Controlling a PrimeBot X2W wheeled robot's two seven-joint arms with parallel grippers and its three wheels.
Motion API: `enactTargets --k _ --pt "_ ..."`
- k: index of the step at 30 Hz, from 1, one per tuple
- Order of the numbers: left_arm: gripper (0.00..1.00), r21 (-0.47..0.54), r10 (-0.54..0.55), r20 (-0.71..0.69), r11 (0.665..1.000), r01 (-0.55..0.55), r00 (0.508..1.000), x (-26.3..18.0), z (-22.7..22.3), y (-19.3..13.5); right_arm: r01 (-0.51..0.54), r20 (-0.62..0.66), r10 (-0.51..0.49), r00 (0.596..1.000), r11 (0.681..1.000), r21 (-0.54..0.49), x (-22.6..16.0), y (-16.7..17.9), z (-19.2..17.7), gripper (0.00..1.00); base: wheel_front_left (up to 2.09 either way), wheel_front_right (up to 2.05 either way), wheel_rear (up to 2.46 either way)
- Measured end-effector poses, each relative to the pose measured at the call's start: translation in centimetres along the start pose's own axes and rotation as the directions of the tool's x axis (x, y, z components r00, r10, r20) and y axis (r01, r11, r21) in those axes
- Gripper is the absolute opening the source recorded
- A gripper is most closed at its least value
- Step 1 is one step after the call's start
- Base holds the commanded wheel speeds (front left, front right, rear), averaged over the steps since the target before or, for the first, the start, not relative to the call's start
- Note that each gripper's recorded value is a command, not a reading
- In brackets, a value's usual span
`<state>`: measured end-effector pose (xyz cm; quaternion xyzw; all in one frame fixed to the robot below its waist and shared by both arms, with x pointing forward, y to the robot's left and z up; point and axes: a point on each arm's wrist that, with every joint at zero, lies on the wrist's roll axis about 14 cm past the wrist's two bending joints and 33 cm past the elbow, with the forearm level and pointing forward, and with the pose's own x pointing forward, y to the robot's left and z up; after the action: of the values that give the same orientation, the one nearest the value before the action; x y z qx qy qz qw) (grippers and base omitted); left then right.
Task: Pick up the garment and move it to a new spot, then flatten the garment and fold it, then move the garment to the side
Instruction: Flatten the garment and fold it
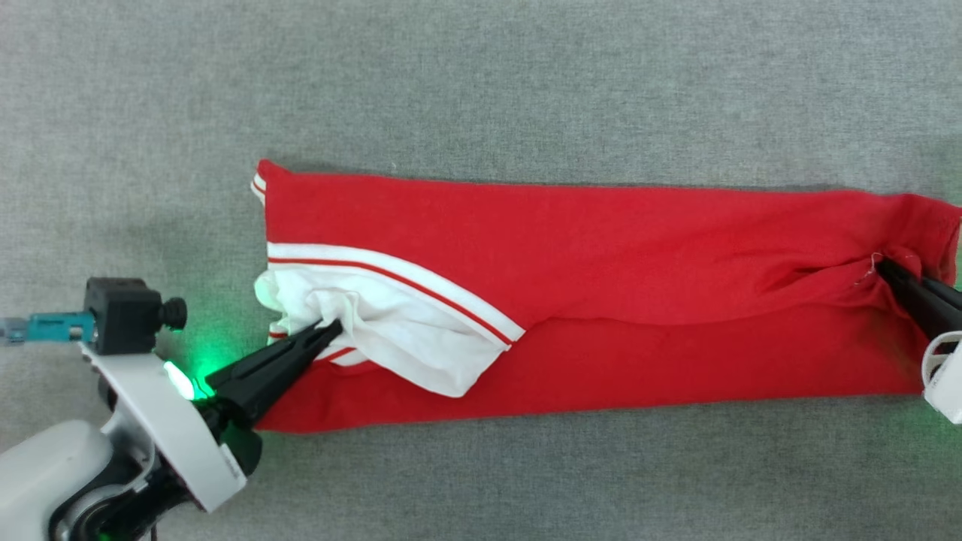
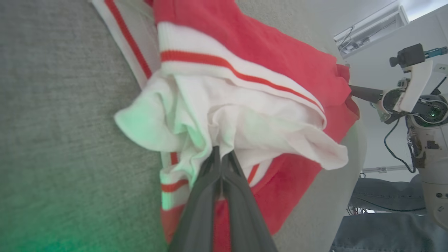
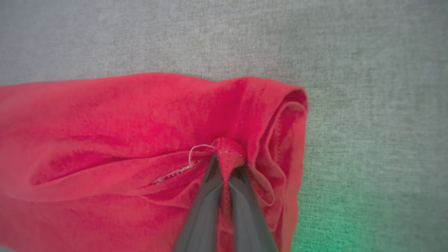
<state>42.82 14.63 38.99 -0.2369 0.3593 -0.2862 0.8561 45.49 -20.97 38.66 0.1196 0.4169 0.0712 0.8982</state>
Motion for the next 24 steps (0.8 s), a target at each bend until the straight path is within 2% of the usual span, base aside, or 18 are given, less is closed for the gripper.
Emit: enactTargets --k 3,4,5,6,10,11,12,14,15,21,24 --pt "0.0 -0.002 0.007 0.01 1.0 -0.007 1.0 0.3 -0.1 0.2 -0.001 0.004 0.001 1.0 1.0 -0.005 0.2 0.0 -0.1 0.0 0.0 0.0 0.0" --pt "0.05 -0.005 0.007 0.016 1.0 -0.007 1.0 0.4 -0.1 0.2 -0.001 0.007 0.001 1.0 1.0 -0.01 0.2 0.1 0.0 0.4 0.0 0.0 0.0" --pt "0.13 -0.004 0.006 0.024 1.0 -0.006 1.0 0.4 0.0 0.1 -0.003 0.015 0.003 1.0 1.0 -0.012 0.1 0.2 0.1 0.9 0.0 0.0 0.0" --pt "0.16 -0.015 0.004 0.039 1.0 -0.004 0.999 0.4 0.2 0.0 -0.006 0.025 0.006 1.0 1.0 -0.016 0.1 0.3 0.3 1.0 0.0 0.0 0.0" --pt "0.39 -0.046 -0.017 0.102 0.999 0.022 0.995 0.1 1.2 -1.3 -0.04 0.068 0.041 0.997 0.999 -0.012 -0.5 1.3 1.1 1.0 0.0 0.0 0.0" --pt "0.39 -0.053 -0.028 0.113 0.998 0.034 0.993 0.0 1.3 -1.8 -0.05 0.08 0.05 0.996 0.999 -0.009 -0.8 1.6 1.4 1.0 0.0 0.0 0.0" --pt "0.47 -0.056 -0.034 0.125 0.998 0.041 0.992 -0.2 1.4 -2.1 -0.055 0.092 0.055 0.994 0.998 -0.008 -1.1 1.7 1.6 1.0 0.0 0.0 0.0" --pt "0.92 -0.056 -0.04 0.159 0.997 0.049 0.987 -0.7 2.0 -2.6 -0.058 0.12 0.058 0.991 0.998 -0.009 -1.9 1.8 2.3 1.0 0.0 0.0 0.0" --pt "1.0 -0.05 -0.042 0.179 0.997 0.051 0.983 -1.0 2.5 -2.8 -0.062 0.133 0.063 0.989 0.998 -0.01 -2.2 1.9 2.7 1.0 0.0 0.0 0.0" --pt "1.0 -0.064 -0.009 0.284 0.998 0.029 0.959 -2.7 4.5 -2.7 -0.027 0.152 0.027 0.988 1.0 -0.006 -3.9 0.7 3.8 1.0 0.0 0.0 0.0" --pt "1.0 -0.076 0.047 0.354 0.997 -0.022 0.934 -3.5 5.6 -1.3 -0.006 0.143 0.004 0.99 1.0 0.016 -4.0 -0.1 3.9 1.0 0.0 0.0 0.0"
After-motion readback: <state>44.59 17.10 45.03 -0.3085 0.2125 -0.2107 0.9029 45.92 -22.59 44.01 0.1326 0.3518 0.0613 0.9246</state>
